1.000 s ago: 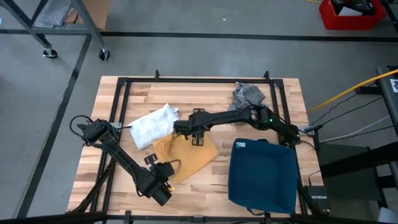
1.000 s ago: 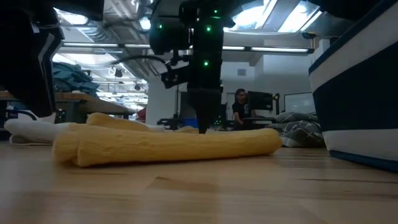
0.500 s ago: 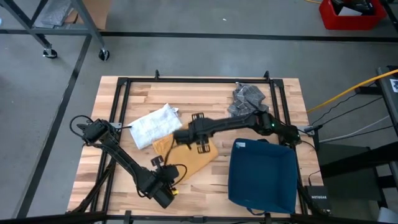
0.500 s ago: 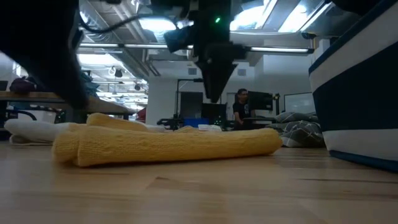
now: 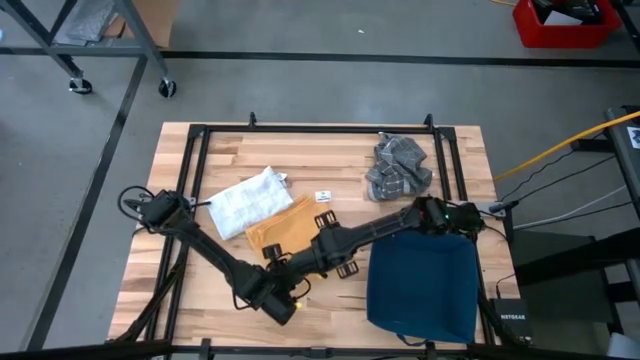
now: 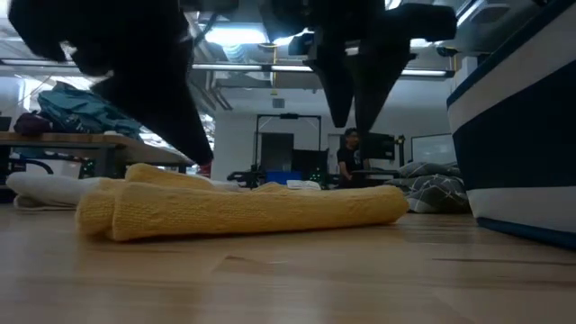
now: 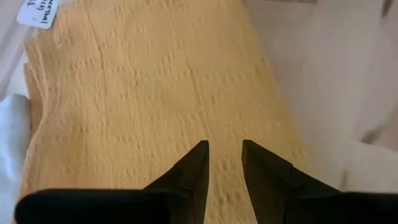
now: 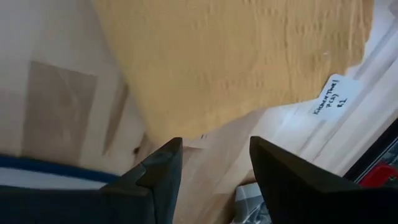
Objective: Fold towel
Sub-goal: Fold the yellow towel
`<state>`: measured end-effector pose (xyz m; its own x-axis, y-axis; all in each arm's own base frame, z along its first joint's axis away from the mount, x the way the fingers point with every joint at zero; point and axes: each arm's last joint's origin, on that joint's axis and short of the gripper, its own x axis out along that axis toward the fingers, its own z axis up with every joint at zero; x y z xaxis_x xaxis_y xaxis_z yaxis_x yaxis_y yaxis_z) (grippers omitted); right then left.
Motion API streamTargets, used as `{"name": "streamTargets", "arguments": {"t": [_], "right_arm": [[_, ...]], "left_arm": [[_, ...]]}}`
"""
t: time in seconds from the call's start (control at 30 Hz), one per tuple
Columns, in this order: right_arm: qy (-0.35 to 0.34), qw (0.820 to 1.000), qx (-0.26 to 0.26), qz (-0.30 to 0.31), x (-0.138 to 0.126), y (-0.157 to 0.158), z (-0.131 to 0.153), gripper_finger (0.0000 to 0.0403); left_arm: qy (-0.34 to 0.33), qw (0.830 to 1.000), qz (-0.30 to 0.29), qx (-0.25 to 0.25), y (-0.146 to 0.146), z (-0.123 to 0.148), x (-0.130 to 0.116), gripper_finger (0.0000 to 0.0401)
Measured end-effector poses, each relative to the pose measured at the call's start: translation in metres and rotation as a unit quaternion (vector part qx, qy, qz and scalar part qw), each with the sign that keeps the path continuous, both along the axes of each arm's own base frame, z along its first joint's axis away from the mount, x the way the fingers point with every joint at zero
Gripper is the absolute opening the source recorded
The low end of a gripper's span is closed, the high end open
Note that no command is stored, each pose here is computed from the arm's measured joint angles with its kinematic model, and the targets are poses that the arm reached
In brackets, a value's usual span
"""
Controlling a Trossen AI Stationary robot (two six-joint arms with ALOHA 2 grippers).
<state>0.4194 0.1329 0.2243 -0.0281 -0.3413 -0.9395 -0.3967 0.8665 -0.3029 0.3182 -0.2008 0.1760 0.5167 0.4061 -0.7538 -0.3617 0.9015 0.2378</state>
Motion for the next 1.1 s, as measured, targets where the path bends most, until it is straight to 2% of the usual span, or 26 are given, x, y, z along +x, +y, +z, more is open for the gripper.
{"name": "streamTargets", "arguments": {"t": [0.2, 0.4, 0.53, 0.8, 0.87, 1.0, 1.1], "right_arm": [[-0.004, 1.000, -0.001, 0.009, -0.006, 0.018, 0.000, 0.0192], [-0.009, 1.000, -0.002, 0.007, -0.010, 0.028, -0.001, 0.0192], [-0.009, 1.000, -0.001, 0.013, -0.012, 0.033, -0.001, 0.0192], [-0.003, 1.000, 0.015, 0.017, -0.014, 0.039, -0.001, 0.0192], [-0.004, 1.000, 0.022, 0.018, -0.014, 0.040, -0.002, 0.0192], [-0.013, 0.997, 0.075, 0.012, -0.010, 0.045, -0.003, 0.0192], [-0.023, 0.993, 0.111, 0.014, -0.007, 0.051, -0.003, 0.0192]], "left_arm": [[0.009, 1.000, 0.001, 0.009, 0.014, -0.014, 0.003, 0.0088], [0.020, 0.998, -0.017, -0.062, 0.013, -0.032, 0.000, 0.0088], [0.043, 0.993, -0.040, -0.098, 0.004, -0.034, -0.006, 0.0088], [0.089, 0.978, -0.116, -0.151, -0.033, -0.034, -0.033, 0.0088], [0.090, 0.975, -0.129, -0.154, -0.041, -0.032, -0.040, 0.0088], [0.085, 0.974, -0.144, -0.151, -0.050, -0.021, -0.052, 0.0088], [0.055, 0.976, -0.145, -0.154, -0.052, 0.001, -0.060, 0.0088]]}}
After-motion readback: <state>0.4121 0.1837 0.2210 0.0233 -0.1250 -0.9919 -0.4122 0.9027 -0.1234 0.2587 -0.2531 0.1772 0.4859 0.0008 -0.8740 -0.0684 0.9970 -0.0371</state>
